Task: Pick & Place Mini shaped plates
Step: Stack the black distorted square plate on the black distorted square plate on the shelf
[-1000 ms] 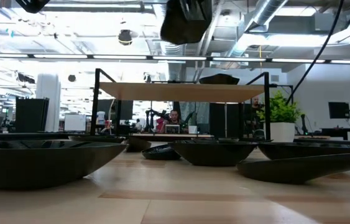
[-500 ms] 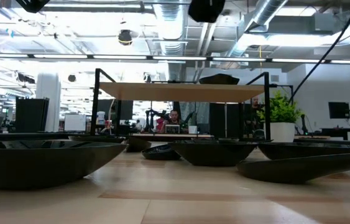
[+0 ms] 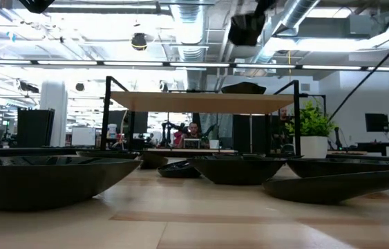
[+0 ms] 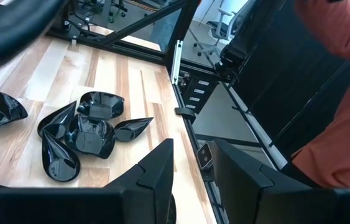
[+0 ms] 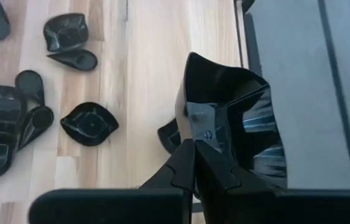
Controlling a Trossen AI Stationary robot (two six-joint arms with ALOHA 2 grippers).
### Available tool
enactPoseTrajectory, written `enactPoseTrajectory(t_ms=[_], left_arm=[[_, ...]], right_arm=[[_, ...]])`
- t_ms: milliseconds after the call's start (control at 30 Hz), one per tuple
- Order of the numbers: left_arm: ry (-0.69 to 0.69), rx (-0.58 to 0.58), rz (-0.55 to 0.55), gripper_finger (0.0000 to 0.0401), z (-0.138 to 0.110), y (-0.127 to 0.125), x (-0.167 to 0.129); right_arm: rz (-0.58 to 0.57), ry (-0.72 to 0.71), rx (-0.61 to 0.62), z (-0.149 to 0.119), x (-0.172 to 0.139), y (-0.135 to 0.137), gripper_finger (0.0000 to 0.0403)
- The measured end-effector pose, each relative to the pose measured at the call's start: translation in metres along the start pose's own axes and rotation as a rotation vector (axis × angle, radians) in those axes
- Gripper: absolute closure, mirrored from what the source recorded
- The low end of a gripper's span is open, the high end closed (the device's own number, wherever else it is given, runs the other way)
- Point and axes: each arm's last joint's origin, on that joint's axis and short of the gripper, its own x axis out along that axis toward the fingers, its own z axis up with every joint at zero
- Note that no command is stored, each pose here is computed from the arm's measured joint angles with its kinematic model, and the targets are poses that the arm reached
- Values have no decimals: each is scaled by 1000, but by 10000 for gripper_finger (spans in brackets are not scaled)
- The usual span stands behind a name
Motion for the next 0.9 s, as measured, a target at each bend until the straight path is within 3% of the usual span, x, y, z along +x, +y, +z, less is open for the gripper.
enactPoseTrajectory(t_ms=[233,400,700,900], left_arm=[[-3,-1,-2,288,0,0,0],[-3,2,-1,288,0,0,0],[-3,16,-2,288,0,0,0],[-3,28,-2,288,0,0,0]], right_arm=[[2,74,51,-20,45,-12,397],[12,96,66,-34,59,-13,397],[-8,-57,104,-53,36,0,397],[-105,-287,137,-72,21,16,397]])
